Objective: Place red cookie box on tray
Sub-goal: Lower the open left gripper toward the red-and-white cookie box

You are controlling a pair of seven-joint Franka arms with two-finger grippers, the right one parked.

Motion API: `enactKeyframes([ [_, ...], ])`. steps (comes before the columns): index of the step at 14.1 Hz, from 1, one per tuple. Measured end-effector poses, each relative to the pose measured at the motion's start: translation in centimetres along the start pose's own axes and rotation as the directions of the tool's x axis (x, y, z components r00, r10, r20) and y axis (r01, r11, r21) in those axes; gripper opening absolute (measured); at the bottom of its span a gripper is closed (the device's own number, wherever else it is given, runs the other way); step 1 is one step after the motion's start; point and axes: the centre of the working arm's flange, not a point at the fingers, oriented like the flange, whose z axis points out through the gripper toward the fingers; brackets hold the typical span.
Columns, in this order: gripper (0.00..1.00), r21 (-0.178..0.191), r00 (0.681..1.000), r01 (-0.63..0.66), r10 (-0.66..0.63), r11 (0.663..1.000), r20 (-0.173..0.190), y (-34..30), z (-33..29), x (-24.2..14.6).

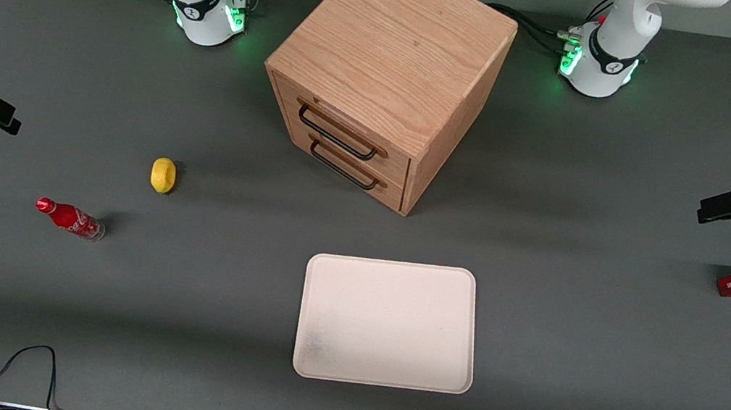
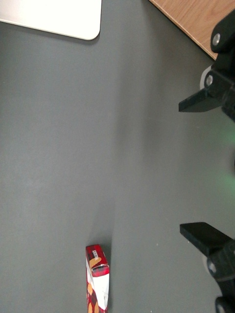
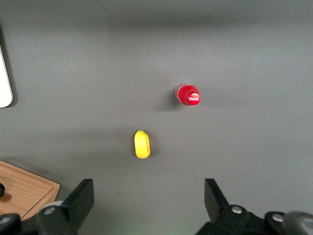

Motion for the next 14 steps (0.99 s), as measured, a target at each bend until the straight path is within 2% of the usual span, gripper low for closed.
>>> enactKeyframes([
  [10,1.0,0.004,1.0,0.004,-0.004,1.0,0.02,0.9,-0.3,-0.4],
  [14,1.0,0.006,0.999,0.009,-0.009,1.0,0.042,0.6,-0.2,-0.6],
])
